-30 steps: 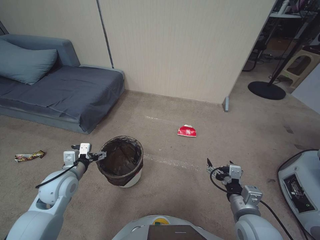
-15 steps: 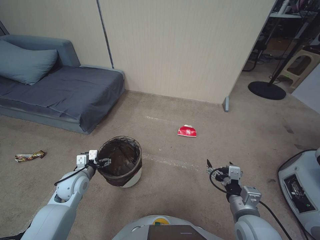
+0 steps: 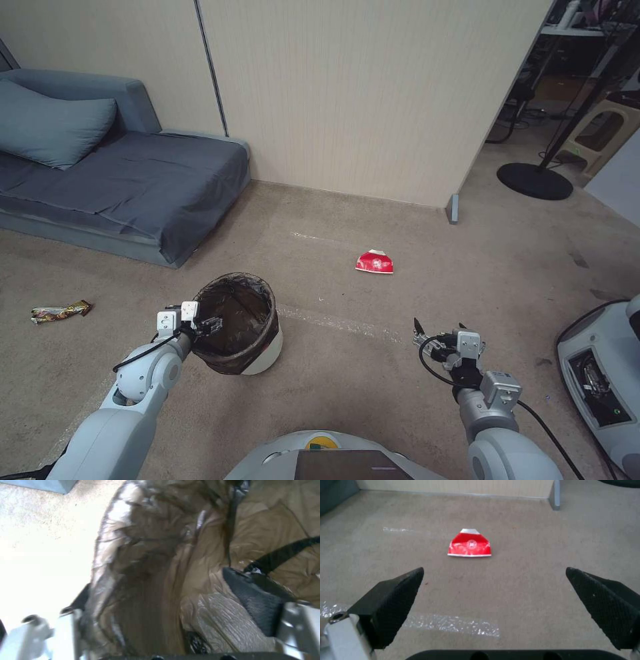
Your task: Pick up the trash bin, then pick up the garbage from the floor and place it into the trash bin.
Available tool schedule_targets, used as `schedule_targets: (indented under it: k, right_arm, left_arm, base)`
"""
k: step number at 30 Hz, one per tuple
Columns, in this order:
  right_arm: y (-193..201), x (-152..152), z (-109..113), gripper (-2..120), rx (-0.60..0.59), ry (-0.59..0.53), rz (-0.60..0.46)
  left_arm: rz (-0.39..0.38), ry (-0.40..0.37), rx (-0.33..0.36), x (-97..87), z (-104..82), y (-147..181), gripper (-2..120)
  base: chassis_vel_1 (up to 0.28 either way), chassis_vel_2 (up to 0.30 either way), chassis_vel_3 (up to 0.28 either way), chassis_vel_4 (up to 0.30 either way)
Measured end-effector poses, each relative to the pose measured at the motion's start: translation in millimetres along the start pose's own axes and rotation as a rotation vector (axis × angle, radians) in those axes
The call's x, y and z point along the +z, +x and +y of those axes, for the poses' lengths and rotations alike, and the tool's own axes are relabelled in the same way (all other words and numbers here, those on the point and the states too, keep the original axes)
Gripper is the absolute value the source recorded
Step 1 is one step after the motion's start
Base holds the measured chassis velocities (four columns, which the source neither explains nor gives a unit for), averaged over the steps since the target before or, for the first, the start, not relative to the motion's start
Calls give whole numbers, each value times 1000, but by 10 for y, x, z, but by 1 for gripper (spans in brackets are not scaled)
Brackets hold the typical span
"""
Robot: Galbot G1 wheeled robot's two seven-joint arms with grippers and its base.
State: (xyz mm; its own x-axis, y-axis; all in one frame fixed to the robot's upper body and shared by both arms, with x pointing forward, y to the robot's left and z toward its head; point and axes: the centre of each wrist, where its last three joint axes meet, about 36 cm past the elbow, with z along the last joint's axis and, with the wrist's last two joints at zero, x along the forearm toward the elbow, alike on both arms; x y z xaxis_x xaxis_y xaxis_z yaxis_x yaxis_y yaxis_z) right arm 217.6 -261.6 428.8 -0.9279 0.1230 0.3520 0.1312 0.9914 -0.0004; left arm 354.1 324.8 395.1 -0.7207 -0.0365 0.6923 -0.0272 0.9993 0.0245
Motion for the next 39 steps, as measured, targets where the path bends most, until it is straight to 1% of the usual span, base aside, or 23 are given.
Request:
schedule_targets:
  k: [1,2,3,6,7,9,10,11,12,13,15,16,18,25,28,30,32,35,39]
  right_arm:
    - [-1,1,2,100,0,-1,0]
    - [-2,3,7,100,-1,-2,1]
    - [-2,3,7,100,-1,-2,1]
    - [-9,3,11,100,1,-1,-1]
    - [-9,3,11,100,1,-1,-1]
    - [-14,7,10,100,2,1,0]
    - [-15,8,10,100,3,3,0]
    - [-15,8,10,100,3,3,0]
    - [-17,9,10,100,3,3,0]
    - [-18,8,10,100,3,3,0]
    - [-26,7,10,100,3,4,-2]
    - [-26,7,10,100,3,4,-2]
    - [-30,10,9,100,3,6,-2]
    - [-32,11,11,100,3,7,-2]
    - [-37,14,8,100,4,10,-1]
    - [-37,14,8,100,3,10,-2]
    - [-44,15,6,100,4,12,-2]
    - [-47,16,7,100,4,12,-2]
    - [-52,18,9,100,4,13,-3]
  left_arm:
    - [-1,-1,1,-3,4,5,72]
    - [-3,-5,5,-7,6,16,66]
    - [-3,-5,5,-7,6,16,66]
    - [-11,-9,8,-31,32,62,50]
    - [-11,-9,8,-31,32,62,50]
    - [-25,-10,4,-66,63,110,43]
    - [-32,-9,-1,-83,79,132,37]
    - [-32,-9,-1,-83,79,132,37]
    - [-36,-9,-1,-91,88,149,30]
    - [-37,-9,-1,-92,89,152,30]
    - [-46,-11,-2,-109,104,191,18]
    - [-46,-11,-2,-109,104,191,18]
    - [-50,-11,-2,-114,105,208,10]
    - [-74,-9,-4,-161,129,294,9]
    - [-105,-7,-4,-235,149,399,8]
    - [-112,-7,-2,-252,148,425,8]
    - [-145,-11,5,-320,128,538,7]
    - [-160,-14,8,-351,111,591,7]
    - [-215,-33,14,-446,25,793,7]
  base:
    - [0,0,0,0]
    - [0,0,0,0]
    - [0,0,0,0]
    - [0,0,0,0]
    - [0,0,0,0]
    - [0,0,0,0]
    - [0,0,0,0]
    - [0,0,0,0]
    - [0,0,0,0]
    - [0,0,0,0]
    - [0,0,0,0]
    - [0,0,0,0]
    - [0,0,0,0]
    - [0,0,0,0]
    - [0,0,0,0]
    - [0,0,0,0]
    - [0,0,0,0]
    - [0,0,0,0]
    - [0,0,0,0]
